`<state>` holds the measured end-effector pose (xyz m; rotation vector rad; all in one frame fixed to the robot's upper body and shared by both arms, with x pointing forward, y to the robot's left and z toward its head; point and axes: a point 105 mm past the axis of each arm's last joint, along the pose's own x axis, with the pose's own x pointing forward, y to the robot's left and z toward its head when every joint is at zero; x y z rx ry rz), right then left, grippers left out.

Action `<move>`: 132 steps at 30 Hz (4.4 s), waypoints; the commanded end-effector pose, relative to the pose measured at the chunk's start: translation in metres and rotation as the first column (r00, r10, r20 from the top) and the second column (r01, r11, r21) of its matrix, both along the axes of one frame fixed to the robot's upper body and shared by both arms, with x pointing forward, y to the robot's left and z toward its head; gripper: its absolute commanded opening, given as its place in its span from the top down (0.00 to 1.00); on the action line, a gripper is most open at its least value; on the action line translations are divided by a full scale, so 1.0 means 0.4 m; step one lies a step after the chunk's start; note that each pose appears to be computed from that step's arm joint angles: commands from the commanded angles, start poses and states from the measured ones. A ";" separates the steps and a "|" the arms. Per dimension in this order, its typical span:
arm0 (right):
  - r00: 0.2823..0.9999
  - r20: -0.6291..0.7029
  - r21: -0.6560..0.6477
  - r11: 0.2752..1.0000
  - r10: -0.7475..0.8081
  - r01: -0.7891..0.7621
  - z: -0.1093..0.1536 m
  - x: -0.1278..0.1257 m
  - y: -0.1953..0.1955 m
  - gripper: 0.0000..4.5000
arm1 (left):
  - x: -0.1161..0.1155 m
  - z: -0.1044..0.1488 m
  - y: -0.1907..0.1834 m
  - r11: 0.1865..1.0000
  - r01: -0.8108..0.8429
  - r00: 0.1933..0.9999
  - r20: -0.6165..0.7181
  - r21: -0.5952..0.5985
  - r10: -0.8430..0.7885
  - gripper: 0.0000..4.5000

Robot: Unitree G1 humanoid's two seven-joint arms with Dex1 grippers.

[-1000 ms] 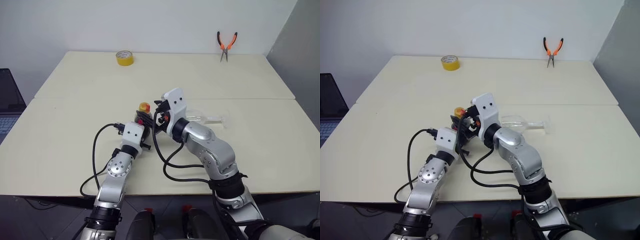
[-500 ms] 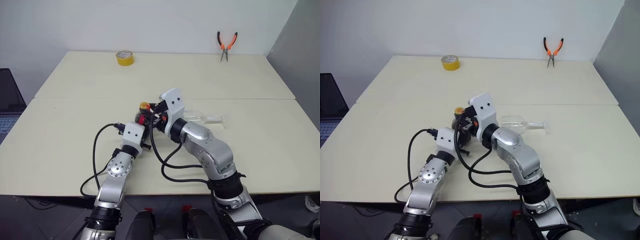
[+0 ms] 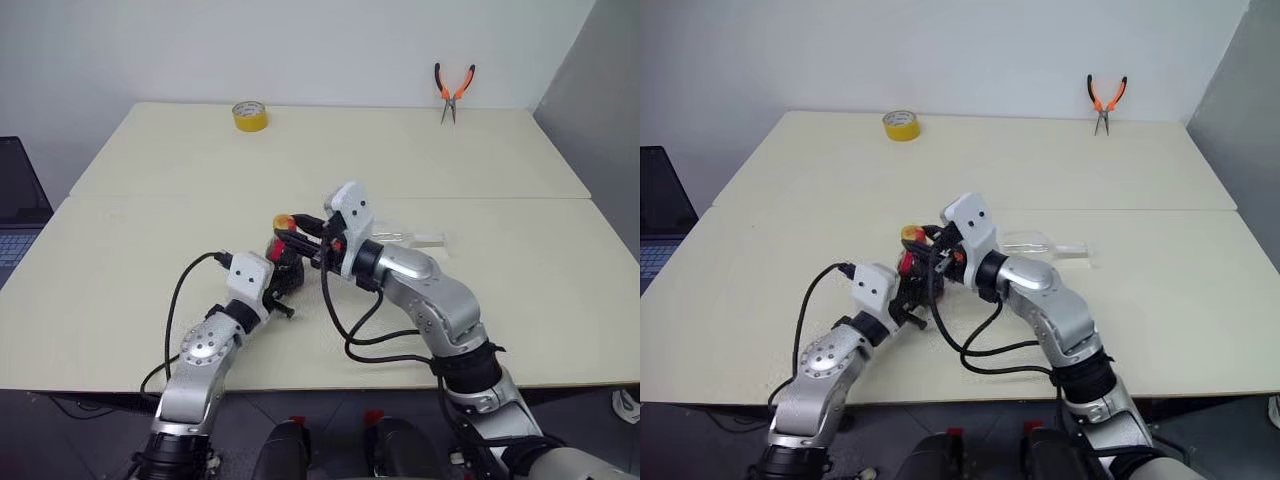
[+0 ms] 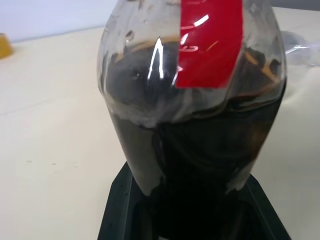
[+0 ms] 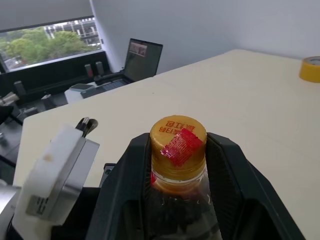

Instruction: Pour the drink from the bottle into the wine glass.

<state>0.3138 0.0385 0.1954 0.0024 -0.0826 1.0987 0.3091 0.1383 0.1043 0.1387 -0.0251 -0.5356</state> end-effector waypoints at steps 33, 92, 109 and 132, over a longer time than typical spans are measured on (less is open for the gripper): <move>0.958 0.098 0.105 0.960 -0.271 0.261 0.056 0.004 -0.066 0.00 | 0.040 0.063 -0.007 0.977 -0.208 0.958 0.208 0.041 0.195 0.83; 0.893 0.081 0.079 0.896 -0.443 0.437 0.033 0.060 -0.161 0.00 | 0.070 0.053 0.033 0.948 -0.318 0.932 0.182 0.000 0.312 0.84; 0.938 0.193 0.044 0.958 -0.287 0.284 0.084 0.043 -0.009 0.00 | 0.066 0.054 0.003 0.963 -0.268 0.948 0.181 0.002 0.264 0.84; 0.937 0.277 -0.015 0.974 -0.214 0.227 0.073 0.036 0.031 0.00 | 0.066 0.050 -0.014 0.972 -0.236 0.958 0.169 0.002 0.233 0.84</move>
